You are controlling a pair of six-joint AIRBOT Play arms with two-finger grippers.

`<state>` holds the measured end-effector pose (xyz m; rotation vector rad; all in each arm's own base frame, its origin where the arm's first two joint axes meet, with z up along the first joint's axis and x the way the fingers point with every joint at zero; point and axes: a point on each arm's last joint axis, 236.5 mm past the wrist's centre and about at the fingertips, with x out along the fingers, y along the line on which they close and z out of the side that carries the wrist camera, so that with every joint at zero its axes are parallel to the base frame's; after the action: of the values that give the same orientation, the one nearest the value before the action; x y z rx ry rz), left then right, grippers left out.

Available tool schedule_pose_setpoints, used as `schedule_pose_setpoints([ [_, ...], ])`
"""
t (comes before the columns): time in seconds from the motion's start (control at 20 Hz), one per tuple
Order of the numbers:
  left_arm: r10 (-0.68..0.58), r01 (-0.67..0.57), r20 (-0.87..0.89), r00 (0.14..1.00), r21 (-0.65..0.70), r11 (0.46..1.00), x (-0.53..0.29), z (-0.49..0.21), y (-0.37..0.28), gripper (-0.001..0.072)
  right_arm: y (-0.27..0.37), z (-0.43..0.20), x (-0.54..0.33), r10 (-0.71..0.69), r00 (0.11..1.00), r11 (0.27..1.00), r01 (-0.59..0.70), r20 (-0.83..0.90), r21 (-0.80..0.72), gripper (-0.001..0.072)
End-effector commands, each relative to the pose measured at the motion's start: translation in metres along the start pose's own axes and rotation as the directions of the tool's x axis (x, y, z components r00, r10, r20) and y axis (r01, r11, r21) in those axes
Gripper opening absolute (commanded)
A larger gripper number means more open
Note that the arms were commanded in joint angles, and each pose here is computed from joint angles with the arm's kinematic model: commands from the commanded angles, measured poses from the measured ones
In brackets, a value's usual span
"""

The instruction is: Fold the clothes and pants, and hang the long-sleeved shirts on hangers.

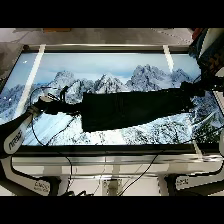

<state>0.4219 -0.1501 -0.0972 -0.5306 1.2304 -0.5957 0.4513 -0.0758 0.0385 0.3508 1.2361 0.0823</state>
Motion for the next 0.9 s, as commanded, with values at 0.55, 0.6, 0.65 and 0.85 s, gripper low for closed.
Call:
schedule_pose_setpoints([
  [0.55, -0.091, 0.084, 0.033, 0.995, 0.167, 0.982, -0.04, 0.009, -0.092, 0.0015, 0.198, -0.002, 0.055, 0.183, 0.982, 0.92, -0.15, 0.057, -0.361, 0.0042],
  [0.6, -0.047, 0.036, 0.061, 0.997, 0.178, 0.983, -0.062, 0.012, -0.092, 0.0015, 0.217, -0.008, 0.063, 0.198, 0.979, 0.912, -0.166, 0.049, -0.376, 0.0042],
  [0.65, -0.002, -0.015, 0.088, 0.996, 0.194, 0.981, -0.085, 0.013, -0.093, 0.0016, 0.238, -0.019, 0.074, 0.213, 0.977, 0.895, -0.185, 0.026, -0.405, 0.0042],
  [0.85, 0.135, -0.181, 0.202, 0.97, 0.229, 0.956, -0.168, 0.008, -0.102, 0.0015, 0.334, -0.098, 0.14, 0.289, 0.946, 0.883, -0.322, -0.146, -0.34, 0.0041],
])
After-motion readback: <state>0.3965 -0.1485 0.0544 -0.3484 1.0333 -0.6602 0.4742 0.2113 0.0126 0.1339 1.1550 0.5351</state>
